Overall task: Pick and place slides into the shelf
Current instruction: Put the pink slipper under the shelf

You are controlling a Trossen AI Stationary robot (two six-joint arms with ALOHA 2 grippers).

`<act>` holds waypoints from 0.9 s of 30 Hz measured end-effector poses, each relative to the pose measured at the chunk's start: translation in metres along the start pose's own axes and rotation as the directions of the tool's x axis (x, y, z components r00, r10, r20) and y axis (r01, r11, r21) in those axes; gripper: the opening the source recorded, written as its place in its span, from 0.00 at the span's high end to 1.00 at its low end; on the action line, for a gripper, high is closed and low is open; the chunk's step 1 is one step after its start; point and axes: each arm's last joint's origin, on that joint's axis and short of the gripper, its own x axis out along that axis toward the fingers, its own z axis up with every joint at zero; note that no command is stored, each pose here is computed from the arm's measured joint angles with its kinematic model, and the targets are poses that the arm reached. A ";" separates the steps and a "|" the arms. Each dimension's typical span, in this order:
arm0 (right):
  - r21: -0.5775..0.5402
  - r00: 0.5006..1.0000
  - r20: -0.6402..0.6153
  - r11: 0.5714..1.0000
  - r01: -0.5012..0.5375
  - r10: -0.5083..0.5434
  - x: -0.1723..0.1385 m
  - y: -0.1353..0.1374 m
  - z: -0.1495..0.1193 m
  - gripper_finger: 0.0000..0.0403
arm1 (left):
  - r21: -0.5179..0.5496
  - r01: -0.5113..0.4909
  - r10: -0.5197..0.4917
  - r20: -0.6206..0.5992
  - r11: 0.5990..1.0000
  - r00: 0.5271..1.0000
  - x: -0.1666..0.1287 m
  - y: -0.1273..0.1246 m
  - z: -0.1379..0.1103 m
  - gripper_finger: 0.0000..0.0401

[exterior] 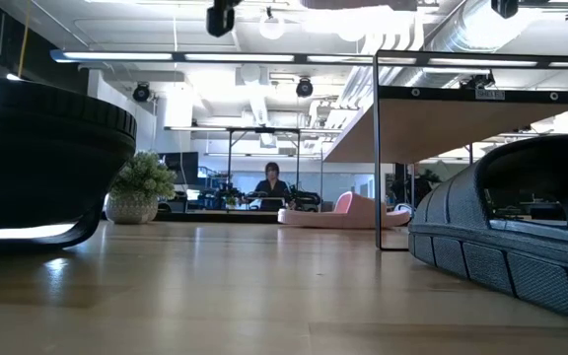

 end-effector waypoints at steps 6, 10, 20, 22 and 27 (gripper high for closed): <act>-0.005 1.000 0.005 1.000 -0.011 0.011 0.002 0.001 0.001 0.99 | -0.066 0.044 -0.048 -0.051 0.997 0.998 0.025 0.014 0.000 0.63; -0.001 1.000 0.002 1.000 -0.010 0.010 0.003 0.001 0.001 0.99 | -0.073 0.081 -0.085 -0.048 0.994 0.995 0.033 0.016 0.002 0.60; 0.005 1.000 -0.003 1.000 0.003 -0.003 0.008 0.001 0.001 0.99 | -0.051 0.131 -0.132 -0.008 0.990 0.991 0.035 0.013 0.007 0.56; 0.005 1.000 -0.004 1.000 -0.007 0.007 0.008 0.002 0.001 0.99 | -0.047 0.132 -0.132 0.005 0.990 0.991 0.035 0.012 0.008 0.57; 0.010 1.000 -0.004 1.000 -0.016 0.016 0.009 0.003 0.002 0.99 | -0.025 0.174 -0.173 0.022 0.984 0.985 0.034 0.009 0.011 0.57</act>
